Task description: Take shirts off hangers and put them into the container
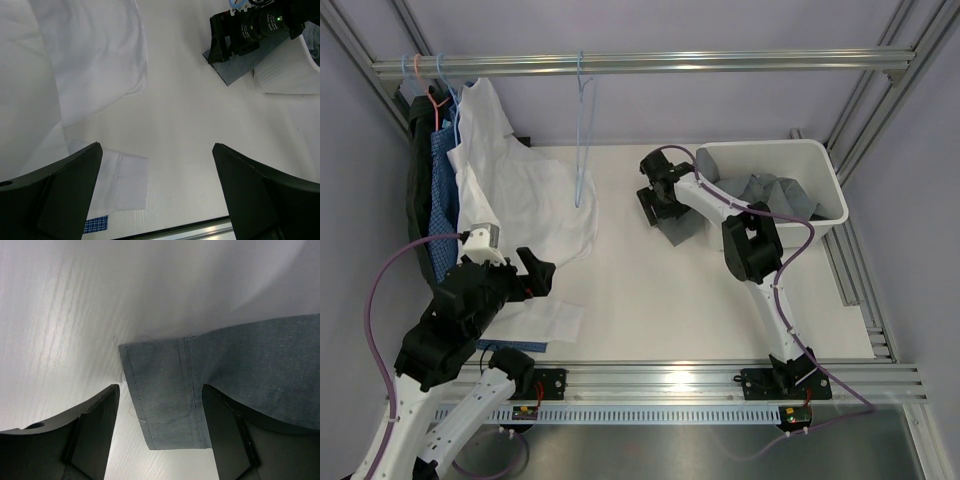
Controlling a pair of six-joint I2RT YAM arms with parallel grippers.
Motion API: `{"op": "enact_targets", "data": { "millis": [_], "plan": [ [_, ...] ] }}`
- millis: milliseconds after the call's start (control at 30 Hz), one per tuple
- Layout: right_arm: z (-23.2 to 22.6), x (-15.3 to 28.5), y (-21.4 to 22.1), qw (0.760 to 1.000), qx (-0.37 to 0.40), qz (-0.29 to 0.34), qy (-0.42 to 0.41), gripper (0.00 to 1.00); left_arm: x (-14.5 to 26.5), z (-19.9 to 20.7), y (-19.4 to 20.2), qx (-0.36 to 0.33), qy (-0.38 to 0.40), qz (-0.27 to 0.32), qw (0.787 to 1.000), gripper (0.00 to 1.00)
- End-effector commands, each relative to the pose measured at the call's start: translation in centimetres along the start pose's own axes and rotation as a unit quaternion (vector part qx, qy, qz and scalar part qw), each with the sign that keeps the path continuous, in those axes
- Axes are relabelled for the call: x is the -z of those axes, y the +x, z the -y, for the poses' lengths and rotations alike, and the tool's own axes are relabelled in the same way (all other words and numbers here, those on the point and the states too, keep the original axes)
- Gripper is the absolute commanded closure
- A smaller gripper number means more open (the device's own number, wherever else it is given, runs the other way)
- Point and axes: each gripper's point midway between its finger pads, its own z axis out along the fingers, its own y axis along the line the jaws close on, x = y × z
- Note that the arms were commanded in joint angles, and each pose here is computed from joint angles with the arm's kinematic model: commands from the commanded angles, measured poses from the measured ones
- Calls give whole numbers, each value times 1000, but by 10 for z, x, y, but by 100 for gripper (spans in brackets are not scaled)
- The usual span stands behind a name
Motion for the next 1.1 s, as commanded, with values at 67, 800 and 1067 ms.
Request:
{"op": "enact_targets", "data": {
  "millis": [67,800,1067],
  "plan": [
    [-3,-10,13,999,2,-35,-32,31,7,5,-16,3,9,21,1000,1],
    [79,225,-84,975,-10,182,126,100,10,9,-23,-1,18,34,999,1],
    [193,276,-44,942,-142,191,238,100,8,14,-26,1,29,42,999,1]
  ]
}}
